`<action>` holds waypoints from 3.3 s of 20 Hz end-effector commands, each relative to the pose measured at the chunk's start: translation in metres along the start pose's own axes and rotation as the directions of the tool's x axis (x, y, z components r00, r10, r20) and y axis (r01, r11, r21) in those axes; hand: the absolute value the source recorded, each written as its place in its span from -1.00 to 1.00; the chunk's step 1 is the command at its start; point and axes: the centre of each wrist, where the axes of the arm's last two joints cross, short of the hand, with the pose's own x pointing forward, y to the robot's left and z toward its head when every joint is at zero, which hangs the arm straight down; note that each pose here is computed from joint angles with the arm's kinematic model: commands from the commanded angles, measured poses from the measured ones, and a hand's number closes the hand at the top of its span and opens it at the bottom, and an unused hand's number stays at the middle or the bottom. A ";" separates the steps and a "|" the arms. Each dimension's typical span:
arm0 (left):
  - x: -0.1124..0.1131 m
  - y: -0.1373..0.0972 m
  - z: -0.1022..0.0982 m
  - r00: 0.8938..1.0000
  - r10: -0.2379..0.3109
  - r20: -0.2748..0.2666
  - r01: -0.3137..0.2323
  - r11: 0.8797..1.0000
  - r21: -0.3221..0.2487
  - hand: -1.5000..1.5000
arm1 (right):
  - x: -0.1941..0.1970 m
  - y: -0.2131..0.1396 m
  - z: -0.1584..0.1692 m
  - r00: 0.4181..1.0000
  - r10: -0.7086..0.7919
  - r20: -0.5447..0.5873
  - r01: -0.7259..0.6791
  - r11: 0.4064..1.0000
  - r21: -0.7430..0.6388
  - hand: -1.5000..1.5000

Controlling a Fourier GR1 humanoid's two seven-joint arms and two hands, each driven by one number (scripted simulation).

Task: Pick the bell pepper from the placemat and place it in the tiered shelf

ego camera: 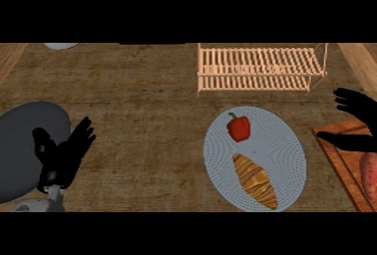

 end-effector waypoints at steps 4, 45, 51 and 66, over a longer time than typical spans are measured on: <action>-0.001 -0.004 -0.007 0.998 0.005 -0.060 -0.005 1.000 0.001 0.00 | 0.077 0.004 -0.008 0.997 0.076 -0.011 -0.072 0.973 0.218 -1.00; 0.006 -0.003 -0.007 0.999 -0.008 -0.054 0.008 1.000 -0.004 0.00 | 0.134 0.197 -0.037 0.726 0.562 -0.396 -0.472 0.826 0.308 -1.00; 0.002 -0.011 0.009 1.000 -0.003 -0.031 0.002 1.000 -0.012 0.00 | 0.119 0.216 -0.042 0.708 0.578 -0.405 -0.487 0.815 0.313 -1.00; -0.011 -0.017 -0.006 0.999 -0.001 -0.042 0.001 1.000 -0.008 0.00 | 0.073 0.223 -0.068 0.704 0.576 -0.414 -0.522 0.816 0.248 -1.00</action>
